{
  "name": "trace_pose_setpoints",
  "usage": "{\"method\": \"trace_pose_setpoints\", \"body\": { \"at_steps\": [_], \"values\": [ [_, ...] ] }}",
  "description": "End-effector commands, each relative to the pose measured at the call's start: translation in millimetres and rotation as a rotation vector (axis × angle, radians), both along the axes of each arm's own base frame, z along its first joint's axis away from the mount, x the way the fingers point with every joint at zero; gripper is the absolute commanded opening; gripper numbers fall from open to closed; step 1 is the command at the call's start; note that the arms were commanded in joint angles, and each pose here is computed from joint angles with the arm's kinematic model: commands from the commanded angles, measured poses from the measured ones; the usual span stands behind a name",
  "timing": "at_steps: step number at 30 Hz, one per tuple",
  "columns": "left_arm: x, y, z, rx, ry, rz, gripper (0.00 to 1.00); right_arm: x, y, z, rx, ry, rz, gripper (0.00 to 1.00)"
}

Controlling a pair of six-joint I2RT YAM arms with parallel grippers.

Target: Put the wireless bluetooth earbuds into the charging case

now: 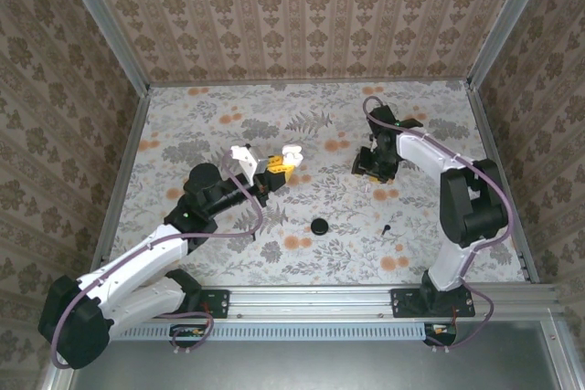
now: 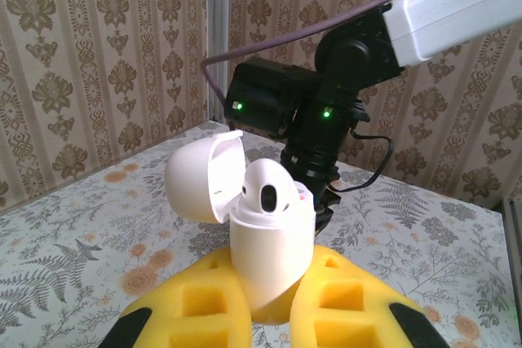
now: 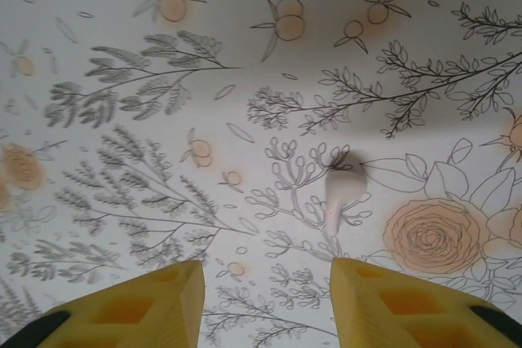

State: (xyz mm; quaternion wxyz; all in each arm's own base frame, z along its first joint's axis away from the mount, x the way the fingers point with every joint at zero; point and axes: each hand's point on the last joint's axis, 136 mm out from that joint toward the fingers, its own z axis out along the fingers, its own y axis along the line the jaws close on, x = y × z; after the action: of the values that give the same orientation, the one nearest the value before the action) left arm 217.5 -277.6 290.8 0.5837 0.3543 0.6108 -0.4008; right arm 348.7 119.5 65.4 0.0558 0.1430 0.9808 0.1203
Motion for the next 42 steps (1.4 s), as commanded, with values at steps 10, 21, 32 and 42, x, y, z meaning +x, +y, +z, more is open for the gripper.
{"method": "trace_pose_setpoints", "body": {
  "at_steps": [10, 21, 32, 42],
  "values": [
    [-1.1, 2.1, -3.1, 0.016, -0.025, 0.000, 0.00, -4.9, -11.9, -31.6, -0.116, 0.119, 0.007, 0.48],
    [-4.5, 5.6, -4.6, 0.015, -0.036, -0.001, 0.00, -0.6, -14.2, -45.0, -0.162, 0.149, 0.021, 0.45],
    [-5.8, 7.0, -4.9, 0.013, -0.036, -0.002, 0.00, -3.9, -8.9, -48.0, -0.199, 0.171, 0.061, 0.34],
    [-7.8, 8.7, -4.3, 0.011, -0.034, -0.002, 0.00, -12.8, -8.4, -51.5, -0.214, 0.188, 0.083, 0.30]
  ]
}}
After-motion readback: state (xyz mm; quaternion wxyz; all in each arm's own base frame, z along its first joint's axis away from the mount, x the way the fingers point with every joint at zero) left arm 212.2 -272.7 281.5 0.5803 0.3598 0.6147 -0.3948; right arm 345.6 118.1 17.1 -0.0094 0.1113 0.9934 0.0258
